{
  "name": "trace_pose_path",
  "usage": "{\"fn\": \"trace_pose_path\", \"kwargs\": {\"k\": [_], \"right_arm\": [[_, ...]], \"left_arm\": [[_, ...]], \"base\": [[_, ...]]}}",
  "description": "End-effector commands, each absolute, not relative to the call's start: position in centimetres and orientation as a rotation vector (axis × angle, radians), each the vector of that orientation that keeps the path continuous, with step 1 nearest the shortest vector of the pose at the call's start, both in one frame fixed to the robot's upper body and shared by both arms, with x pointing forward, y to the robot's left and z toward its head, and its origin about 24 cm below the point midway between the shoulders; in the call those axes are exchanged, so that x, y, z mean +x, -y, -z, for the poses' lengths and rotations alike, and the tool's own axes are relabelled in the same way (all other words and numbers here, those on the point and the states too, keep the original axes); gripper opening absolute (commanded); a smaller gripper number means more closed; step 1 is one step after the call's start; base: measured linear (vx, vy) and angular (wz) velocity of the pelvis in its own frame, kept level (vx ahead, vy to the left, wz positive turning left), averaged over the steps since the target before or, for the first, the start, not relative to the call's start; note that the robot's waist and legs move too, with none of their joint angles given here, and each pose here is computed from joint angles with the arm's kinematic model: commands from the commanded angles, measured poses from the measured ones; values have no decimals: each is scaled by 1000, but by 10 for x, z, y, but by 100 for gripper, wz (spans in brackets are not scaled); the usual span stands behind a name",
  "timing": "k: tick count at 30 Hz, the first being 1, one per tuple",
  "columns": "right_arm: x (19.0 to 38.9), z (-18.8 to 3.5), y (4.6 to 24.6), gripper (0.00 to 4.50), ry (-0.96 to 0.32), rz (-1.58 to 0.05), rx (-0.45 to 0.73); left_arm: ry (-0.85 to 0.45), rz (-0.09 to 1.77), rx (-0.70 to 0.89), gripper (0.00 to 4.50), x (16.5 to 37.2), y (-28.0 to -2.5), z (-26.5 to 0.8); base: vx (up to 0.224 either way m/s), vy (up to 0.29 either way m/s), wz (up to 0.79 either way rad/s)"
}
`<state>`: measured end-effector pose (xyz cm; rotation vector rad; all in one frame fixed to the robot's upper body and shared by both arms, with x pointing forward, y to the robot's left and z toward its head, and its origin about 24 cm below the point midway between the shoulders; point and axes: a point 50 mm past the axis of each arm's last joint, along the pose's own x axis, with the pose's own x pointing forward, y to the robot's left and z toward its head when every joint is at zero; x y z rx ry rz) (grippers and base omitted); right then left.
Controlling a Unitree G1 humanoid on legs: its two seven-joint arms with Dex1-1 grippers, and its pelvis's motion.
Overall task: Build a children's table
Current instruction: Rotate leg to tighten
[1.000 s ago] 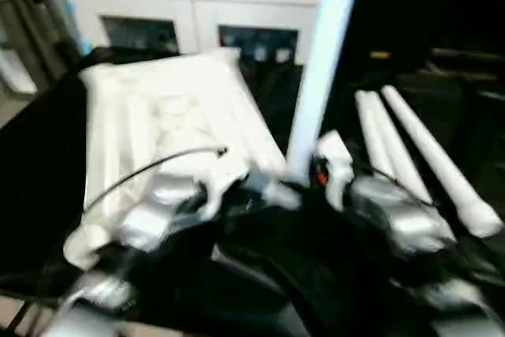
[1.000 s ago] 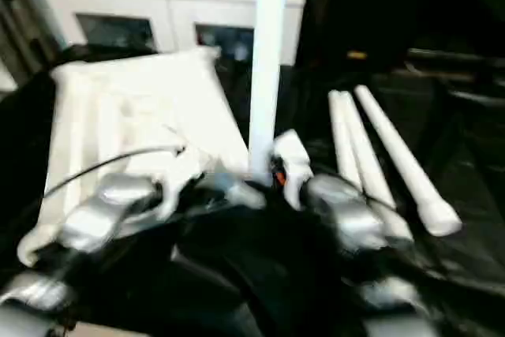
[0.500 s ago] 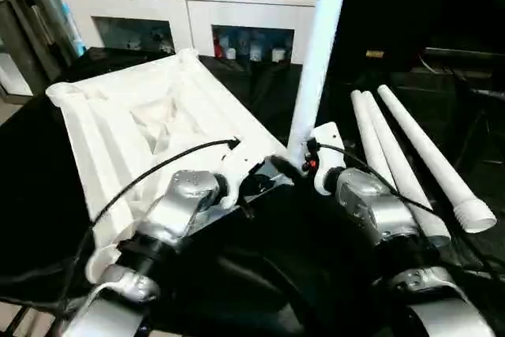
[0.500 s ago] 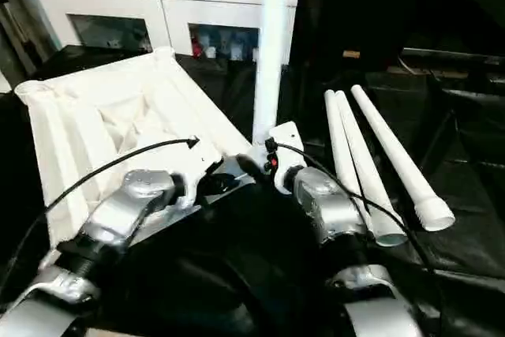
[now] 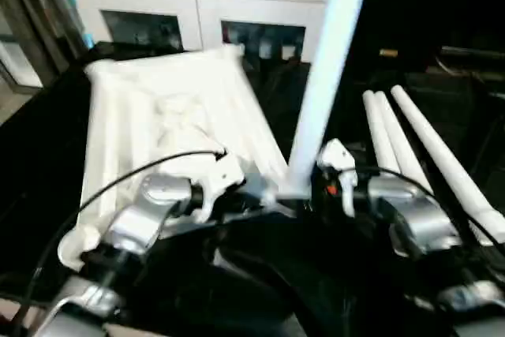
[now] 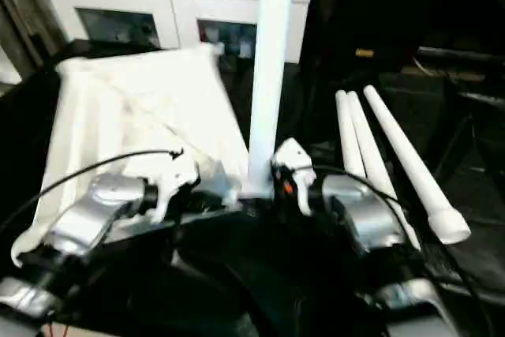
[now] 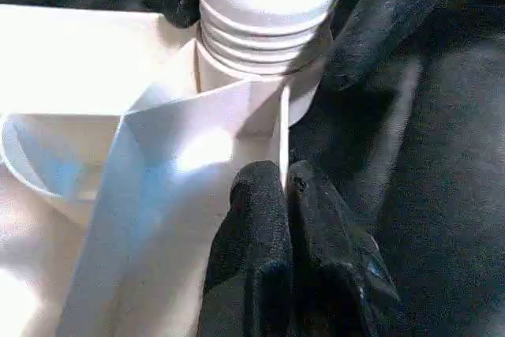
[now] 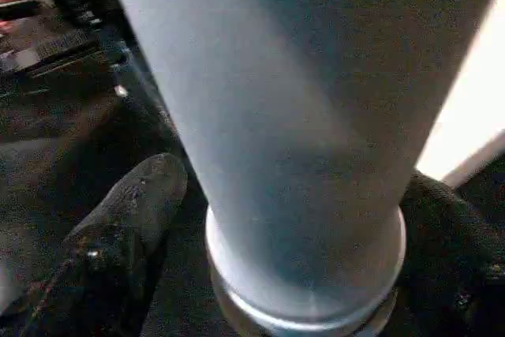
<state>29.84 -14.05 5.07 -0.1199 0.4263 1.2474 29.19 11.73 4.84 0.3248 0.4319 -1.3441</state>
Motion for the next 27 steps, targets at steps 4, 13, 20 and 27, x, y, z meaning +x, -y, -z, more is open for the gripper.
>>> {"fn": "trace_pose_path", "kwargs": {"k": [4,13,20,27], "right_arm": [[290,-49,135,353,-453,-1336,-100],[282,-45,130,284,-479,-1368,-77],[295,-33,118,272,-441,-1159,-66],[322,-14,95,270,-457,-715,16]], "left_arm": [[-384,1426,326,0,287,-111,-57],[-398,1406,309,0,287,-111,-53],[-360,1228,291,0,303,-101,-53],[-369,907,226,0,328,-77,-52]], "base": [[0,0,0],[0,0,0],[0,0,0],[0,0,0]]}}
